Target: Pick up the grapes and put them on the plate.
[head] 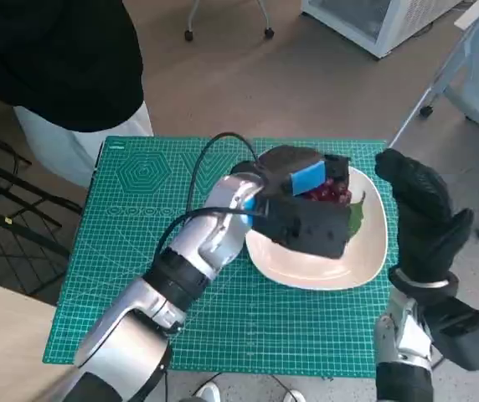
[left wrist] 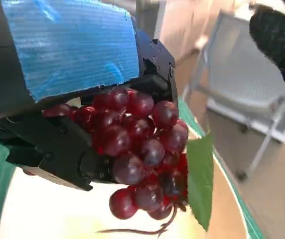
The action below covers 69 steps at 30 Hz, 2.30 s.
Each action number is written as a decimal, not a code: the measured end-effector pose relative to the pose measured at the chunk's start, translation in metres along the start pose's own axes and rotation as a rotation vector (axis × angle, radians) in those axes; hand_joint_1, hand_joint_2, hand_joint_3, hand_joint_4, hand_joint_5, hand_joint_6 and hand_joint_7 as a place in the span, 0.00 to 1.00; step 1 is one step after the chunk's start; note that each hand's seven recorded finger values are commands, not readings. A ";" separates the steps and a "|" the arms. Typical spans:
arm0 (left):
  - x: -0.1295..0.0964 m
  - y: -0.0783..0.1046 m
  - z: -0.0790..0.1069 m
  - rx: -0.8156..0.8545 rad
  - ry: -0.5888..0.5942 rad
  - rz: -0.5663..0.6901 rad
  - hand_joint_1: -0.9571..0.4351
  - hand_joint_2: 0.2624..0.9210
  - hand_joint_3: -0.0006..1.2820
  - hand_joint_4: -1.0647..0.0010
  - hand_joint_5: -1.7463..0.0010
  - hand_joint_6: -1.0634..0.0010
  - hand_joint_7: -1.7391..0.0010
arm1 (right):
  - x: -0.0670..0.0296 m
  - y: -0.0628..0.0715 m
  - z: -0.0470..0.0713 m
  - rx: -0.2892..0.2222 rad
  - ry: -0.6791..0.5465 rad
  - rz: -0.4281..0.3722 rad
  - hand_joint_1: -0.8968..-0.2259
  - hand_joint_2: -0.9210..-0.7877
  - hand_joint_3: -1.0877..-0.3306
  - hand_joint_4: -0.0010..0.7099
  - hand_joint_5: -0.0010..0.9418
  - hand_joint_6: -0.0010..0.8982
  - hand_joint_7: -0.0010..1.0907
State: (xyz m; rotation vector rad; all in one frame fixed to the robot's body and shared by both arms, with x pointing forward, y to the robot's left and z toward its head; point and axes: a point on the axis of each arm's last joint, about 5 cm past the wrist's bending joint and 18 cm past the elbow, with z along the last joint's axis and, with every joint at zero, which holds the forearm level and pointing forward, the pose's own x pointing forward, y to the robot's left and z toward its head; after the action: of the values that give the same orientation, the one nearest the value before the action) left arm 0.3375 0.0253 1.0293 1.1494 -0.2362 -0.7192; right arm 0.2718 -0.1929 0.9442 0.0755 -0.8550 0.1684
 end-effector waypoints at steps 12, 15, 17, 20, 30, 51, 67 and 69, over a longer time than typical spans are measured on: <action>-0.003 0.002 -0.007 -0.013 -0.020 -0.021 0.19 1.00 0.06 0.99 1.00 0.88 1.00 | 0.0004 0.002 -0.001 0.005 0.001 0.006 0.29 0.00 0.58 0.52 0.00 0.21 0.26; -0.006 0.003 -0.012 -0.023 -0.050 0.005 0.18 1.00 0.09 0.98 0.99 0.87 1.00 | 0.0006 0.003 -0.001 0.007 0.002 0.009 0.29 0.00 0.58 0.52 0.00 0.21 0.26; -0.008 0.004 -0.017 -0.044 -0.075 0.023 0.16 1.00 0.11 0.96 0.99 0.86 0.99 | 0.0007 0.003 -0.001 0.008 0.002 0.010 0.29 0.00 0.58 0.52 0.00 0.22 0.26; -0.013 0.005 -0.026 -0.093 -0.111 0.050 0.15 1.00 0.14 0.95 0.99 0.85 0.99 | 0.0009 0.004 -0.001 0.010 0.002 0.011 0.29 0.00 0.58 0.52 0.00 0.22 0.26; -0.041 -0.003 -0.075 -0.551 -0.231 0.272 0.22 1.00 0.20 0.88 0.98 0.78 0.98 | 0.0033 0.005 0.001 0.014 -0.007 0.011 0.29 0.00 0.58 0.52 0.00 0.22 0.25; -0.114 -0.062 -0.138 -1.055 -0.429 0.755 0.34 1.00 0.24 0.87 1.00 0.77 0.99 | 0.0050 0.010 0.001 0.018 -0.011 0.011 0.30 0.00 0.57 0.52 0.00 0.22 0.25; -0.140 -0.090 -0.131 -1.082 -0.433 0.861 0.35 1.00 0.21 0.79 0.98 0.70 0.97 | 0.0066 0.015 -0.001 0.016 0.000 0.041 0.31 0.00 0.56 0.52 0.00 0.22 0.25; -0.141 -0.092 -0.130 -1.082 -0.430 0.865 0.36 1.00 0.21 0.78 0.98 0.69 0.97 | 0.0068 0.016 -0.001 0.020 0.001 0.045 0.30 0.00 0.56 0.52 0.00 0.22 0.25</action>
State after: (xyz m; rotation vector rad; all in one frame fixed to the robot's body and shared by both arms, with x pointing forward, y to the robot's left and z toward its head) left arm 0.2616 0.1912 0.9194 -0.1903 -0.5672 -0.2058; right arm 0.2741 -0.1766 0.9486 0.0749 -0.8544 0.2187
